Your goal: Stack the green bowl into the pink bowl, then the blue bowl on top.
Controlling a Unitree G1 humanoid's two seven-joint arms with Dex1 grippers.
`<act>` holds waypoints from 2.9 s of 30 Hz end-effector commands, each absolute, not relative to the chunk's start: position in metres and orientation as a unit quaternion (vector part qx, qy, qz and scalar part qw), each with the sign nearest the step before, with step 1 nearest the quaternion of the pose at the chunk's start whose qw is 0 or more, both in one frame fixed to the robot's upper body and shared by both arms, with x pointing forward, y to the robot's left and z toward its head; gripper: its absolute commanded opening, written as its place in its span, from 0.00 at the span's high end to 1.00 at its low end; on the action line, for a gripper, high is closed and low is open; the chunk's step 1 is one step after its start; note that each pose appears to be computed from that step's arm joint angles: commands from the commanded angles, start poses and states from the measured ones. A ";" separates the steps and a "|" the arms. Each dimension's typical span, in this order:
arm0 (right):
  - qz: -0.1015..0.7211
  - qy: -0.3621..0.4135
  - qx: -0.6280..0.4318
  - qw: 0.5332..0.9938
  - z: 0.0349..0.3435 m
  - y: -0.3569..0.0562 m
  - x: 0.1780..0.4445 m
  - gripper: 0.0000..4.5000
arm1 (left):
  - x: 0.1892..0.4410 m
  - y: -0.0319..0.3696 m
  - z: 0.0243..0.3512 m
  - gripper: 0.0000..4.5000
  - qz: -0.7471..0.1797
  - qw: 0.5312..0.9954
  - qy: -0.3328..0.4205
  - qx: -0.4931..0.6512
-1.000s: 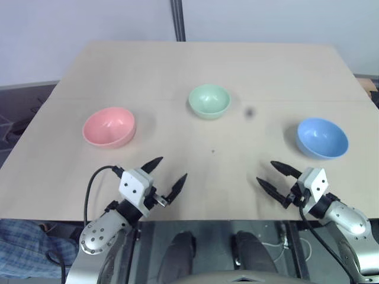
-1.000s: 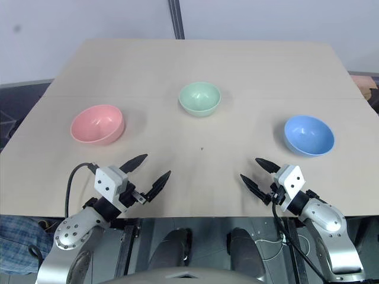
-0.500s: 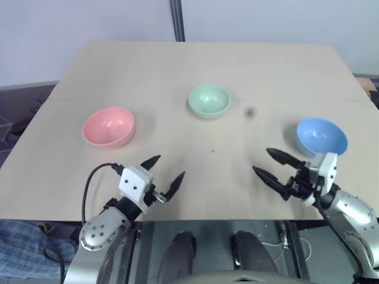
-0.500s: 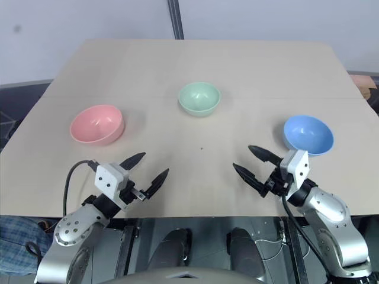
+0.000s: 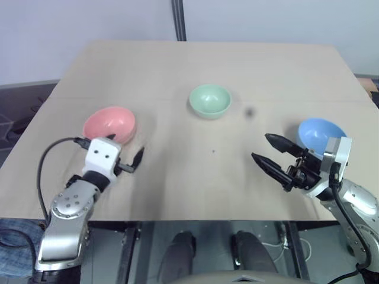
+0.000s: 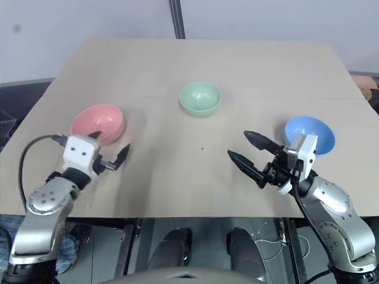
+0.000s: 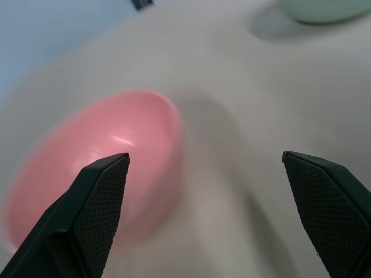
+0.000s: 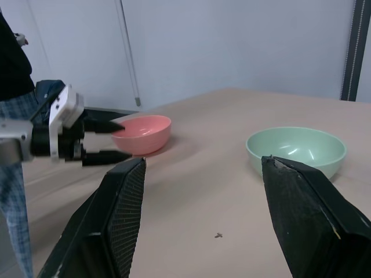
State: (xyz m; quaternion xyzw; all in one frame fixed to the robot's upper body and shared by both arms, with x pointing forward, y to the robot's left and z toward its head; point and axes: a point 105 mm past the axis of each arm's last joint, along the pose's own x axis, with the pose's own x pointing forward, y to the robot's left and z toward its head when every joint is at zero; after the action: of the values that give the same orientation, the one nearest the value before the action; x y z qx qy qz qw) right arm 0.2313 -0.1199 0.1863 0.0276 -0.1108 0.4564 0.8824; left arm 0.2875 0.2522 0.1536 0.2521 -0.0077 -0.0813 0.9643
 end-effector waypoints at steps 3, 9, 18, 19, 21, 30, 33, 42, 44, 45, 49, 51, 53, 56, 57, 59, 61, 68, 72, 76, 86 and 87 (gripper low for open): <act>0.461 -0.127 0.018 0.878 0.193 -0.118 0.228 0.26 | 0.291 0.266 0.171 0.00 -0.046 0.951 -0.017 0.307; 0.454 -0.128 0.012 0.882 0.192 -0.119 0.229 0.26 | 0.292 0.289 0.152 0.00 -0.028 0.940 0.046 0.336; 0.448 -0.130 0.009 0.885 0.193 -0.119 0.229 0.26 | 0.308 0.310 0.137 0.00 -0.048 0.923 0.101 0.368; 0.447 -0.130 0.008 0.885 0.193 -0.119 0.229 0.26 | 0.309 0.310 0.136 0.00 -0.056 0.922 0.104 0.370; 0.444 -0.129 0.006 0.887 0.192 -0.120 0.229 0.26 | 0.310 0.308 0.133 0.00 -0.073 0.918 0.112 0.374; 0.435 -0.128 0.003 0.891 0.190 -0.122 0.228 0.25 | 0.313 0.301 0.122 0.12 -0.125 0.907 0.130 0.381; 0.434 -0.128 0.003 0.892 0.189 -0.122 0.228 0.25 | 0.313 0.299 0.122 0.37 -0.133 0.905 0.129 0.383; 0.433 -0.126 0.002 0.893 0.188 -0.124 0.229 0.25 | 0.311 0.292 0.115 0.99 -0.156 0.902 0.135 0.380; 0.432 -0.126 0.002 0.893 0.188 -0.124 0.229 0.25 | 0.312 0.288 0.115 0.99 -0.163 0.903 0.133 0.375; 0.432 -0.126 0.002 0.893 0.188 -0.124 0.229 0.25 | 0.312 0.283 0.117 0.99 -0.173 0.903 0.123 0.374; 0.434 -0.122 0.004 0.893 0.186 -0.122 0.228 0.25 | 0.316 0.248 0.125 0.99 -0.255 0.878 0.084 0.395; 0.435 -0.122 0.004 0.892 0.185 -0.122 0.229 0.25 | 0.316 0.232 0.130 0.99 -0.299 0.854 0.071 0.421; 0.436 -0.122 0.004 0.892 0.185 -0.121 0.229 0.25 | 0.316 0.214 0.138 0.99 -0.343 0.824 0.057 0.448; 0.438 -0.121 0.004 0.891 0.185 -0.120 0.229 0.25 | 0.313 0.184 0.152 0.99 -0.415 0.779 0.025 0.469; 0.438 -0.121 0.005 0.891 0.185 -0.120 0.229 0.25 | 0.309 0.174 0.156 0.99 -0.442 0.762 0.011 0.472; 0.439 -0.121 0.006 0.890 0.184 -0.118 0.228 0.25 | 0.303 0.158 0.159 0.99 -0.488 0.726 -0.003 0.485; 0.440 -0.122 0.007 0.890 0.184 -0.117 0.228 0.25 | 0.300 0.148 0.157 0.99 -0.514 0.683 -0.014 0.518; 0.436 -0.125 0.003 0.891 0.184 -0.118 0.230 0.25 | 0.279 0.114 0.142 0.99 -0.613 0.574 -0.061 0.540; 0.434 -0.127 0.001 0.892 0.185 -0.118 0.231 0.25 | 0.273 0.109 0.133 0.99 -0.636 0.534 -0.079 0.551; 0.432 -0.127 -0.002 0.893 0.185 -0.119 0.231 0.25 | 0.281 0.103 0.134 0.99 -0.626 0.539 -0.099 0.555; 0.431 -0.123 0.000 0.894 0.183 -0.120 0.230 0.25 | 0.292 0.089 0.154 0.22 -0.607 0.558 -0.164 0.542; 0.431 -0.123 0.000 0.894 0.183 -0.120 0.231 0.25 | 0.293 0.088 0.157 0.13 -0.602 0.562 -0.174 0.539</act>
State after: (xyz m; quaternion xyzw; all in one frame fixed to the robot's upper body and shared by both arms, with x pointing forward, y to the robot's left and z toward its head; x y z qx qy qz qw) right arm 0.2332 -0.1192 0.1744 0.0076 -0.1009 0.4320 0.8962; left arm 0.2915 0.0900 0.1401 0.5379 -0.1351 -0.6199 0.5550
